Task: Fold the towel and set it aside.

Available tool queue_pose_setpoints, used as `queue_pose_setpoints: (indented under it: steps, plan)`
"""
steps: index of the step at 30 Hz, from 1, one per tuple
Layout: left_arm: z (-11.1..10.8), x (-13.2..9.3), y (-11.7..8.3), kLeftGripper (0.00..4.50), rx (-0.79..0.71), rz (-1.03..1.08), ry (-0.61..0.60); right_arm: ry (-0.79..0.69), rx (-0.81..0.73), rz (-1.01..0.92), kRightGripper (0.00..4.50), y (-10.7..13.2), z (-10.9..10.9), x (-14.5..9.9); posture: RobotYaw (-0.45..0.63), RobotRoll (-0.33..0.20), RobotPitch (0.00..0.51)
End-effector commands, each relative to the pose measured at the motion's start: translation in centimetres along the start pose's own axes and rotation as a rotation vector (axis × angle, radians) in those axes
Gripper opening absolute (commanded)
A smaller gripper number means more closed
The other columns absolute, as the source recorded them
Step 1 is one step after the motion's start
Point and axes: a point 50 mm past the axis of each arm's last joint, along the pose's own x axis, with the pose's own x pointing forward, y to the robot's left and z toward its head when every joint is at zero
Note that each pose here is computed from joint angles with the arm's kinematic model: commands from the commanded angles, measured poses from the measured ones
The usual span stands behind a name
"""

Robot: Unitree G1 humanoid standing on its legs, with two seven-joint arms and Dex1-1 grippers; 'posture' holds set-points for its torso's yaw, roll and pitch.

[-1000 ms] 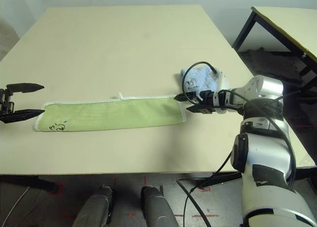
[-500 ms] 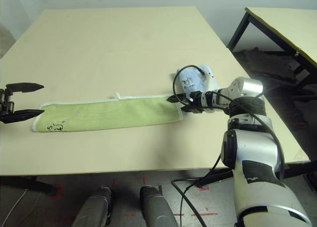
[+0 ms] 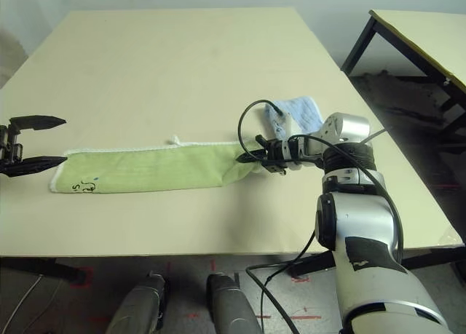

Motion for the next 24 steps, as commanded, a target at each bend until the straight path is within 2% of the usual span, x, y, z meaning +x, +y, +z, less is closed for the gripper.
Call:
queue_pose_setpoints:
  steps: [1,6,15,20,24]
  plan:
    - [-0.3,0.1,0.0,4.5,-0.004,-0.011,0.017,0.031,-0.011,-0.019,0.01,-0.2,-0.6,-1.7,0.06,0.0,0.147]
    - [-0.5,0.0,0.0,4.5,-0.005,-0.005,0.022,0.102,-0.109,-0.127,0.01,-1.7,-2.7,-4.8,0.05,0.0,0.149]
    - [-0.8,0.6,0.4,4.5,-0.001,-0.012,0.018,0.102,-0.197,-0.314,0.01,-2.7,-2.9,-7.9,0.03,0.0,0.146]
    - [-0.7,0.8,0.7,4.5,0.007,-0.014,0.023,0.068,-0.399,-0.385,0.01,-0.8,-1.0,-8.5,0.02,0.0,0.145]
    - [-0.8,0.8,0.8,4.5,0.008,-0.013,0.027,0.06,-0.56,-0.371,0.01,2.2,0.3,-7.6,0.02,0.0,0.144]
